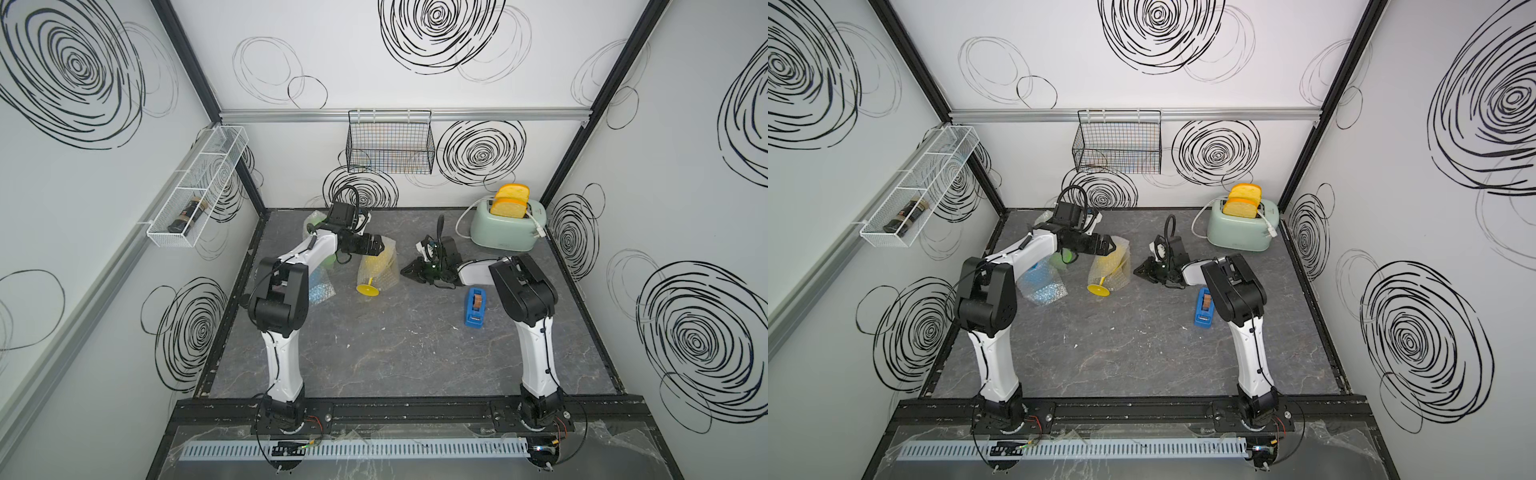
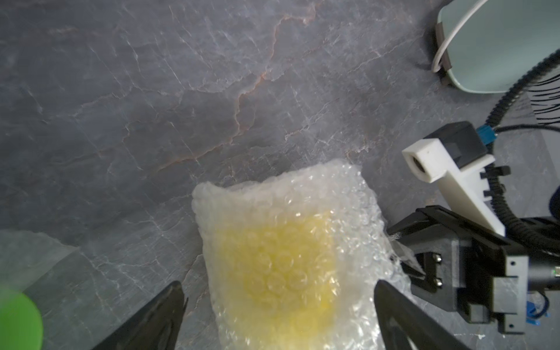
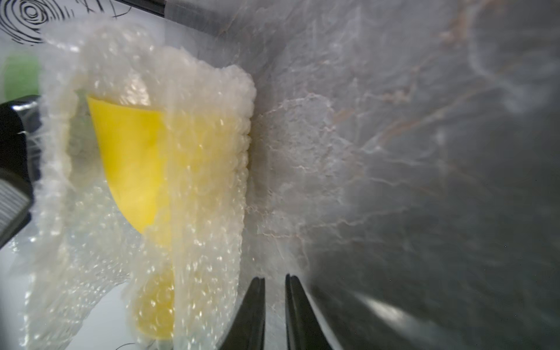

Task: Wrap wine glasses in bubble wrap
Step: Adjust the bubble wrap at the center of the board.

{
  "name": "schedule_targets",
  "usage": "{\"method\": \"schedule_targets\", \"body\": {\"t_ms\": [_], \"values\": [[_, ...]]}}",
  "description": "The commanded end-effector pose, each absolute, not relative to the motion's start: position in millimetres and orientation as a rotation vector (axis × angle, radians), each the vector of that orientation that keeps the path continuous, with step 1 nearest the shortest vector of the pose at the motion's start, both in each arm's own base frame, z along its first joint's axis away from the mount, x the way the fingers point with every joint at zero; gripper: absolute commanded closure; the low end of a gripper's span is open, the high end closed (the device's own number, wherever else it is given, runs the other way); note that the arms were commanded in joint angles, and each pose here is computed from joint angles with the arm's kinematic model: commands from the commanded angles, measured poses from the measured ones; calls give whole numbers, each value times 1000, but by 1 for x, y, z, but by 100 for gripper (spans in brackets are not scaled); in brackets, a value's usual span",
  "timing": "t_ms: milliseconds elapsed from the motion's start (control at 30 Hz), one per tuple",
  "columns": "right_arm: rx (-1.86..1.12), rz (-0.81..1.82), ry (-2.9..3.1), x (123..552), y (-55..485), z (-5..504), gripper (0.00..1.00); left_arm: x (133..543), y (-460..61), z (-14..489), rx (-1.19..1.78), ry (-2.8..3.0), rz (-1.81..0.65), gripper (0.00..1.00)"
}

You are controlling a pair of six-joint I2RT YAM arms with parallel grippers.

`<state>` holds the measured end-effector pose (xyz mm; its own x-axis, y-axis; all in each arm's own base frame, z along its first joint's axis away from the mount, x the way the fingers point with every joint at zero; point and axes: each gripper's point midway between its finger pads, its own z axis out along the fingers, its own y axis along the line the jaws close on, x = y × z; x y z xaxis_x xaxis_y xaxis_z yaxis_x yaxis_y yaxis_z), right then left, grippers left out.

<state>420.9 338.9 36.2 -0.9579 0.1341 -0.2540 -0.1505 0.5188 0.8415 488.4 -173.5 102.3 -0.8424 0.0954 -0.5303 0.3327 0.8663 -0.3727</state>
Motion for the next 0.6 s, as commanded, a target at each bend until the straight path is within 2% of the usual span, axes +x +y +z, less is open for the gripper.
{"method": "schedule_targets", "body": {"t_ms": [0, 200, 567], "values": [[-112, 1536, 2315, 429, 364, 77, 82, 485, -189, 112, 345, 2506, -688, 0], [-136, 1557, 2290, 426, 373, 81, 82, 476, -192, 99, 347, 2531, -709, 1], [-143, 1573, 2290, 425, 385, 78, 82, 479, -190, 82, 317, 2580, -691, 9]]}}
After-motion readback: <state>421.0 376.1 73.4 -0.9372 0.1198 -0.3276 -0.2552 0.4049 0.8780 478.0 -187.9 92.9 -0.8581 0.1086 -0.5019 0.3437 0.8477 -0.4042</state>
